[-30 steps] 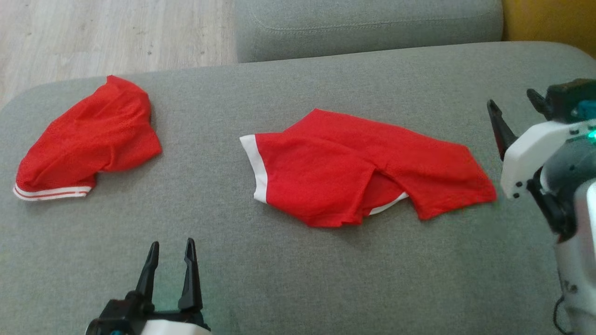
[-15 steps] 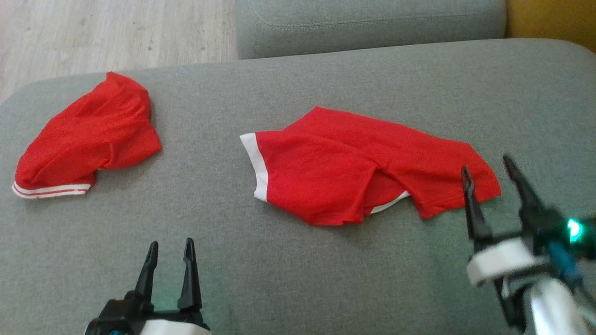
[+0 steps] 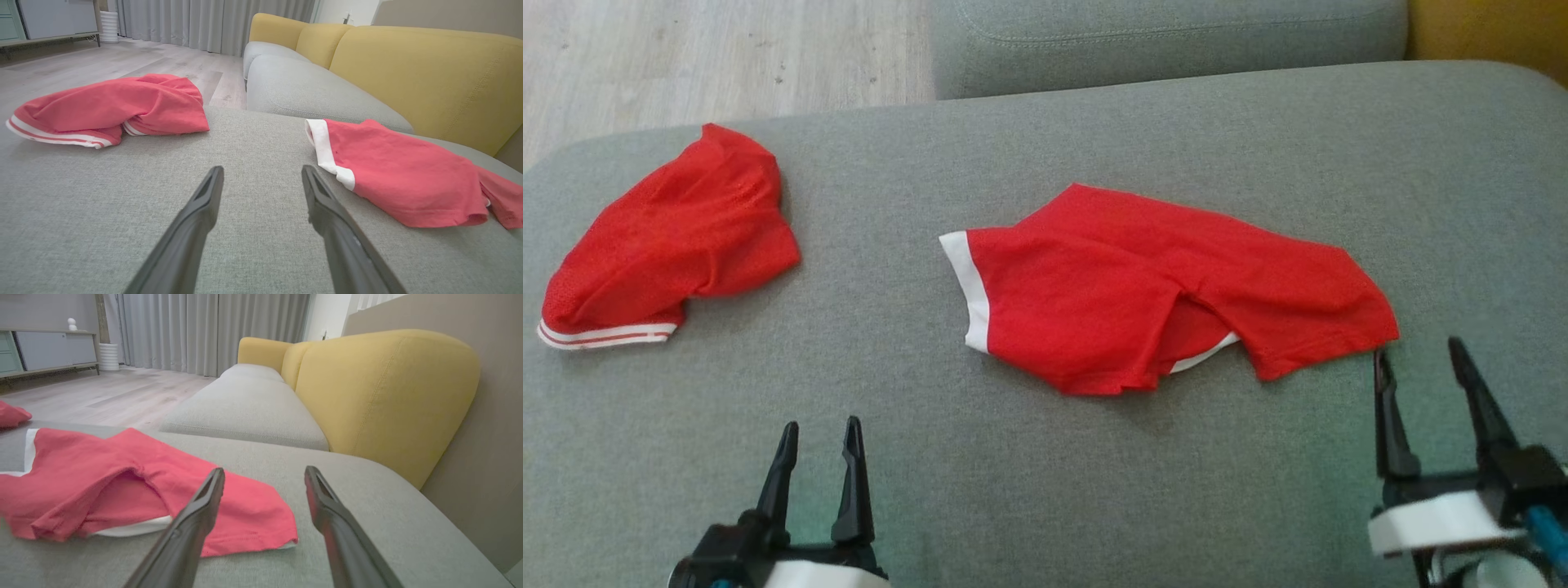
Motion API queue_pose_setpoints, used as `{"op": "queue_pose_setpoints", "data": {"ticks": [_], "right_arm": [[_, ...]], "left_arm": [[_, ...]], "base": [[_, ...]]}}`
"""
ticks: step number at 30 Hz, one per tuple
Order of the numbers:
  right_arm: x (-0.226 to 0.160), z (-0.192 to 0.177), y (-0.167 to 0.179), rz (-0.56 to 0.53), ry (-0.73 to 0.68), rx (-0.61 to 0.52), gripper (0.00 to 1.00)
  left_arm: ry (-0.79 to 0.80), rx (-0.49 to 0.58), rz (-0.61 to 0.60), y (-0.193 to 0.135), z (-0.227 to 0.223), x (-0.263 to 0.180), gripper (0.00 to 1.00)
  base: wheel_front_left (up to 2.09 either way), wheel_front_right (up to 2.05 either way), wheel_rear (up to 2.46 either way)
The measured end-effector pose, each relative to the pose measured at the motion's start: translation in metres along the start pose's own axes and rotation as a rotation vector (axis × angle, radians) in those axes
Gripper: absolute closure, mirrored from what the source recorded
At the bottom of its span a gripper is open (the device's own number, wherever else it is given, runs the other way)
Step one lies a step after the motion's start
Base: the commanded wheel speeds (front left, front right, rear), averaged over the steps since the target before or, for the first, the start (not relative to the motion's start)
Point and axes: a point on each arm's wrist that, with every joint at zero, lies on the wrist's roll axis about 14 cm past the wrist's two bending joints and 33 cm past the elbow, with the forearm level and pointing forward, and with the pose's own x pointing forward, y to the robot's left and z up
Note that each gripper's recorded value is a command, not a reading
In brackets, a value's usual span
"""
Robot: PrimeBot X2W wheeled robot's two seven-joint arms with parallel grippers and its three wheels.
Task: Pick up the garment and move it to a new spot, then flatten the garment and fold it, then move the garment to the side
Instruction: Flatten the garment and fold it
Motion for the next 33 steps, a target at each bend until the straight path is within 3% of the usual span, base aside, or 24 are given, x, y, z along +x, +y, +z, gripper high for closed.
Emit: {"op": "queue_pose_setpoints", "data": {"ticks": [14, 23, 33], "right_arm": [[-0.006, -0.013, 0.01, 0.027, 0.043, 0.016, 0.0], [-0.003, -0.013, 0.013, 0.034, 0.043, 0.019, 0.0], [-0.006, -0.015, 0.003, -0.003, 0.051, 0.025, 0.0]], "left_arm": [[0.017, -0.001, -0.033, -0.005, -0.004, 0.008, 0.0], [0.114, -0.202, -0.203, -0.062, -0.018, 0.051, 0.0], [0.337, -0.282, -0.29, -0.099, -0.049, 0.079, 0.0]], "base": [[0.0, 0.0, 0.0], [0.0, 0.0, 0.0], [0.0, 0.0, 0.0]]}}
